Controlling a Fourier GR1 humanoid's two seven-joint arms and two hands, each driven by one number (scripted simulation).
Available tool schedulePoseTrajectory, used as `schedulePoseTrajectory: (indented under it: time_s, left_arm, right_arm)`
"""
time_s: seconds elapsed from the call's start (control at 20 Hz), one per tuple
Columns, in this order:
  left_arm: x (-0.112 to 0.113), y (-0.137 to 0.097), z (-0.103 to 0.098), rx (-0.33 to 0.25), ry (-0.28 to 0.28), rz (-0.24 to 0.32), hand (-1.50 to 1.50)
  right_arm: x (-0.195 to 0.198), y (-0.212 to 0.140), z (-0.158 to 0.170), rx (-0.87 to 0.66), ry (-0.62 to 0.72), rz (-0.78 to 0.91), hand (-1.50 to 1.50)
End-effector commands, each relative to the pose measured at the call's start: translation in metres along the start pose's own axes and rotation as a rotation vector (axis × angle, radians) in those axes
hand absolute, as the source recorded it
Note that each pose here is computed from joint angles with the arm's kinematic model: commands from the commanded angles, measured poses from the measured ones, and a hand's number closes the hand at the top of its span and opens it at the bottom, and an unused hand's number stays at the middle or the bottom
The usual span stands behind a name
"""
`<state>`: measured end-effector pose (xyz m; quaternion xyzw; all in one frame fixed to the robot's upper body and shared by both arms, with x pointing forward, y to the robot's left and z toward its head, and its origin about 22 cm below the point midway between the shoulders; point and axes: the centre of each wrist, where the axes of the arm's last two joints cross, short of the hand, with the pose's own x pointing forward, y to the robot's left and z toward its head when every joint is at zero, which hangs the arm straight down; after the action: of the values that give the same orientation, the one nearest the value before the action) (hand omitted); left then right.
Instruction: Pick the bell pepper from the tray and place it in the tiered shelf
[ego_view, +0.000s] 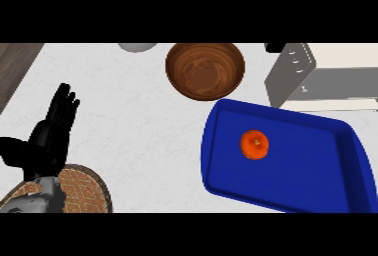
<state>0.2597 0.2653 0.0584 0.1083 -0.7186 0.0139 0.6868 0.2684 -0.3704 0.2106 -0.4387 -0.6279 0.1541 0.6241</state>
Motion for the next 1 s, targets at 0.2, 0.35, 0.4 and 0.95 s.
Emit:
schedulePoseTrajectory:
  time_s: [0.2,0.35,0.4,0.95]
  left_arm:
    - [0.009,-0.020,0.005,0.006,-0.002,0.008,0.00]
    - [-0.011,0.009,-0.004,0.002,0.016,0.016,0.00]
    - [0.001,-0.007,-0.003,0.002,0.001,0.008,0.00]
    - [-0.003,0.009,-0.002,-0.021,-0.006,0.002,0.00]
  right_arm:
    - [-0.042,0.039,-0.037,-0.057,-0.010,-0.024,1.50]
    - [-0.038,0.039,-0.062,-0.084,-0.018,-0.063,1.50]
    - [-0.033,0.043,-0.070,-0.083,-0.006,-0.044,1.50]
    - [-0.047,0.092,-0.105,-0.147,0.059,-0.171,1.50]
